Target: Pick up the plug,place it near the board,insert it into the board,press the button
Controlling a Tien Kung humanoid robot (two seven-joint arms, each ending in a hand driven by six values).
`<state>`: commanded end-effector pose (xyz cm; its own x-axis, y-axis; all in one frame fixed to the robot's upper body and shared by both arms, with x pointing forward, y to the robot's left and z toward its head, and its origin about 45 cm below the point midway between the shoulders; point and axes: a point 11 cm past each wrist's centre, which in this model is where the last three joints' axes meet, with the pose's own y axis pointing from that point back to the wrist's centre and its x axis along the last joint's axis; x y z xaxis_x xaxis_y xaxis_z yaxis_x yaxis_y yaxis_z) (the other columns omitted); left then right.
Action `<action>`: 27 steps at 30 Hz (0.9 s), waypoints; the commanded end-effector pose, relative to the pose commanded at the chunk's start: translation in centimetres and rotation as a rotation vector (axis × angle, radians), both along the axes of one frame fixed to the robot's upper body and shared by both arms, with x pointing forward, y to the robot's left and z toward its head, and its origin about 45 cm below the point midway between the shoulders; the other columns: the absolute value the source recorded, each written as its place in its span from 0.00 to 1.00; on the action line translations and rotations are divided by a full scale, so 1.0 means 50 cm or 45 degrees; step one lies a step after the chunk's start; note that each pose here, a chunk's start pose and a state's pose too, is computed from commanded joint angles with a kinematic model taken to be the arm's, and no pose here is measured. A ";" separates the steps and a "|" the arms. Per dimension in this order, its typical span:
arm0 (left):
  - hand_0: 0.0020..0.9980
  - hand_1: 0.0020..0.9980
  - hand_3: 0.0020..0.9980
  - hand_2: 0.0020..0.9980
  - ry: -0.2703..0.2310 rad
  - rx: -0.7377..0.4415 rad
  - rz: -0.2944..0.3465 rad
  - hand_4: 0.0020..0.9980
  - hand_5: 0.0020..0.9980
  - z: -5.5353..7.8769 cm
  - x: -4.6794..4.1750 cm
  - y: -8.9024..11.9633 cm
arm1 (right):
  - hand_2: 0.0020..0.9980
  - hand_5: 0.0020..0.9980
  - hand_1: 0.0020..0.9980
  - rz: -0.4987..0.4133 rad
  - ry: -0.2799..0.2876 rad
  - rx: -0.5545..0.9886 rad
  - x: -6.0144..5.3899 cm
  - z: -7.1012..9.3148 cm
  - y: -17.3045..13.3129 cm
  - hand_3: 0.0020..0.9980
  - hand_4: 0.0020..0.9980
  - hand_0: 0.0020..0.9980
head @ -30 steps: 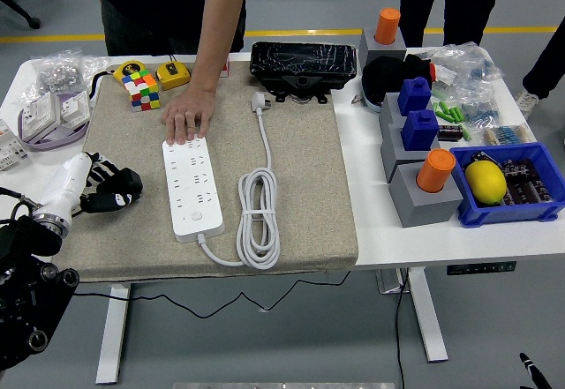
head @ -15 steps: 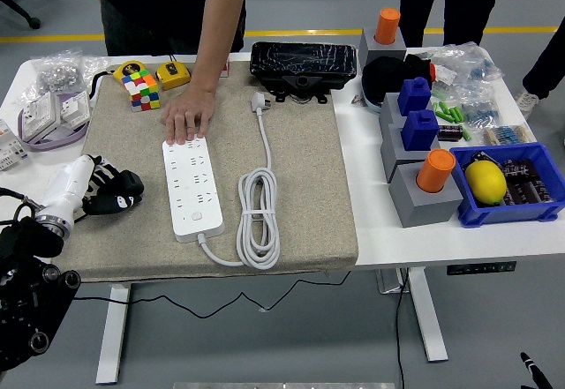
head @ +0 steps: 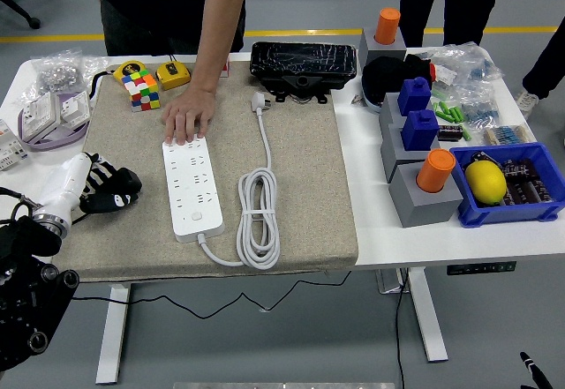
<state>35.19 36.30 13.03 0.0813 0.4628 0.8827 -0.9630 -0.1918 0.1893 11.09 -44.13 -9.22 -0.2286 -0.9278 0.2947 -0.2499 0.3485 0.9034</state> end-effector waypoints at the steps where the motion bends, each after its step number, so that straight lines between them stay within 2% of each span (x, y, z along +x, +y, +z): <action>1: 0.34 0.39 0.49 0.43 0.005 0.000 0.000 0.81 0.08 -0.001 0.000 0.000 | 0.75 1.00 0.77 -0.001 0.001 0.000 0.000 0.000 0.000 0.79 1.00 0.82; 9: 0.34 0.37 0.47 0.42 0.010 0.006 -0.003 0.78 0.06 -0.001 -0.001 0.000 | 0.75 1.00 0.77 -0.001 0.002 0.001 -0.002 -0.001 0.000 0.79 1.00 0.82; 10: 0.34 0.38 0.48 0.43 0.010 0.005 -0.003 0.75 0.03 0.000 -0.001 0.000 | 0.75 1.00 0.77 -0.001 0.002 0.001 -0.002 -0.001 0.000 0.79 1.00 0.82; 20: 0.34 0.38 0.47 0.43 -0.019 0.003 -0.005 0.75 0.02 0.015 0.004 0.000 | 0.75 1.00 0.77 -0.005 0.001 0.001 -0.002 0.000 0.000 0.79 1.00 0.82; 27: 0.34 0.38 0.47 0.43 -0.094 -0.096 -0.019 0.73 0.00 0.035 0.005 -0.009 | 0.75 1.00 0.77 -0.009 0.004 0.006 -0.007 -0.003 0.003 0.79 1.00 0.82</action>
<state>35.47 35.83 14.79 0.0244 0.5277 0.8491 -0.9775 -0.1653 0.1308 10.76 -43.98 -9.36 -0.2344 -0.9275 0.2911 -0.2443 0.3461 0.9059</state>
